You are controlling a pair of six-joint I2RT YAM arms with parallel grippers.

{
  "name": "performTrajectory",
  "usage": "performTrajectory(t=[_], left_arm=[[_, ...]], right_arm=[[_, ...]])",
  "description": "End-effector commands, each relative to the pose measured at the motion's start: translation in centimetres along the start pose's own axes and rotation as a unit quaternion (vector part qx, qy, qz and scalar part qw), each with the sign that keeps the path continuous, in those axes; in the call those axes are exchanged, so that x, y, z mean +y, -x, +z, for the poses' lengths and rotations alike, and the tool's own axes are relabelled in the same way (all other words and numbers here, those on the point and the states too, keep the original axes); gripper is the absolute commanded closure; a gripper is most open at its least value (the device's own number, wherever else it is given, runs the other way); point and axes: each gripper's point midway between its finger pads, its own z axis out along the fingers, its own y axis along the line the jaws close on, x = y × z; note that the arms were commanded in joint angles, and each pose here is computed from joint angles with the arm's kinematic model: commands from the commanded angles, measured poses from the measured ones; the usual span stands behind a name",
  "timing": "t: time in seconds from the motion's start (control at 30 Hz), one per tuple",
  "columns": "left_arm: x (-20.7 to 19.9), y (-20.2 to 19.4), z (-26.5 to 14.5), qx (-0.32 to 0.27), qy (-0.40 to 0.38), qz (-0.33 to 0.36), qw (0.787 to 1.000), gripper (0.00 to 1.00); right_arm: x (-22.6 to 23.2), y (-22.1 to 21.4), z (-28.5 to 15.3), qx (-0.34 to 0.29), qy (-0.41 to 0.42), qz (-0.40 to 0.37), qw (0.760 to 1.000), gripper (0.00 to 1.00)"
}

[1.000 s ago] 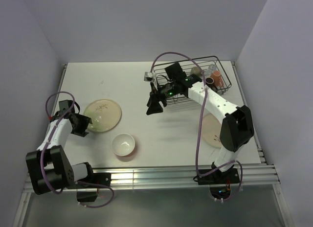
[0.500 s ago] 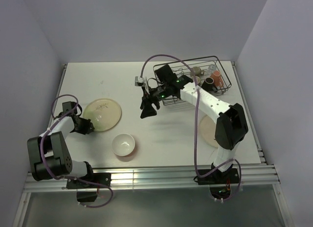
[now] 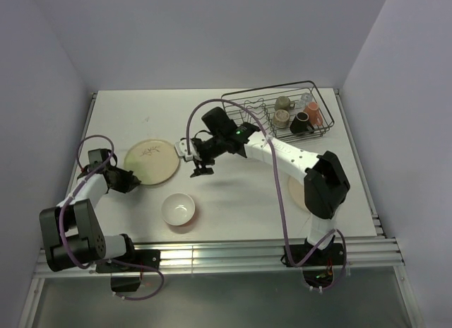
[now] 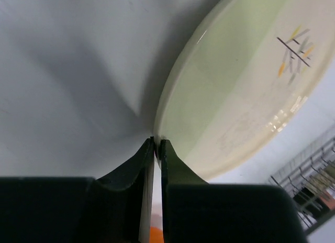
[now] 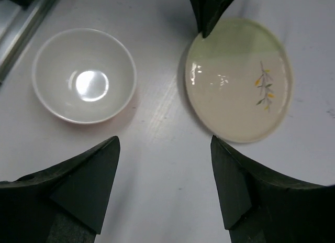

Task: Load the mixed dishes into the dish rack

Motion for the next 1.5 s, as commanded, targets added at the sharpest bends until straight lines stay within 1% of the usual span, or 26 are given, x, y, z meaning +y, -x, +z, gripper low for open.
performTrajectory(t=[0.0, 0.17, 0.37, 0.5, 0.67, 0.8, 0.97, 1.07, 1.17, 1.2, 1.27, 1.33, 1.37, 1.43, 1.47], left_arm=[[-3.5, -0.5, -2.4, 0.017, -0.079, 0.018, 0.997, 1.00], [-5.0, -1.1, -3.8, 0.033, -0.117, 0.009, 0.993, 1.00], [-5.6, -2.0, -3.9, 0.061, -0.138, -0.005, 0.989, 1.00], [-5.7, -2.2, -3.8, 0.068, -0.140, -0.008, 0.988, 1.00], [-6.3, -2.4, -4.0, 0.080, -0.149, -0.013, 0.986, 1.00], [-6.6, -2.5, -4.0, 0.086, -0.154, -0.018, 0.984, 1.00], [-7.0, -2.6, -4.2, 0.095, -0.158, -0.024, 0.983, 1.00], [-7.3, -2.6, -4.3, 0.098, -0.164, -0.029, 0.981, 1.00], [-7.5, -2.8, -4.5, 0.105, -0.169, -0.033, 0.980, 1.00], [-7.5, -2.9, -4.5, 0.106, -0.169, -0.035, 0.979, 1.00], [-7.5, -3.0, -4.6, 0.110, -0.172, -0.038, 0.978, 1.00], [-7.5, -3.1, -4.5, 0.114, -0.173, -0.044, 0.977, 1.00], [-7.6, -3.2, -4.6, 0.116, -0.175, -0.044, 0.977, 1.00], [-7.6, -3.2, -4.6, 0.116, -0.176, -0.048, 0.976, 1.00], [-7.7, -3.2, -4.6, 0.117, -0.177, -0.048, 0.976, 1.00]], right_arm=[[-4.2, 0.7, 1.4, -0.005, -0.048, -0.118, 0.992, 0.23], [-6.3, -0.7, 4.0, 0.025, -0.081, -0.146, 0.986, 0.23], [-7.3, -2.8, 6.6, 0.054, -0.100, -0.136, 0.984, 0.23], [-6.6, -3.6, 8.3, 0.064, -0.093, -0.133, 0.985, 0.24], [-5.8, -5.6, 10.0, 0.088, -0.096, -0.131, 0.983, 0.25], [-5.8, -6.5, 10.8, 0.100, -0.100, -0.123, 0.982, 0.27], [-5.0, -7.8, 11.9, 0.120, -0.098, -0.133, 0.979, 0.31], [-4.9, -8.8, 12.2, 0.134, -0.105, -0.128, 0.977, 0.36], [-5.4, -9.3, 12.5, 0.143, -0.125, -0.125, 0.974, 0.45], [-5.5, -9.5, 12.5, 0.148, -0.130, -0.125, 0.972, 0.51], [-6.4, -9.3, 12.6, 0.149, -0.156, -0.136, 0.967, 0.59], [-6.2, -9.8, 12.4, 0.155, -0.168, -0.138, 0.964, 0.65], [-6.7, -9.4, 12.2, 0.148, -0.183, -0.141, 0.962, 0.74], [-6.6, -9.3, 12.0, 0.146, -0.194, -0.135, 0.961, 0.81], [-7.1, -8.8, 11.7, 0.139, -0.209, -0.137, 0.958, 0.87]])
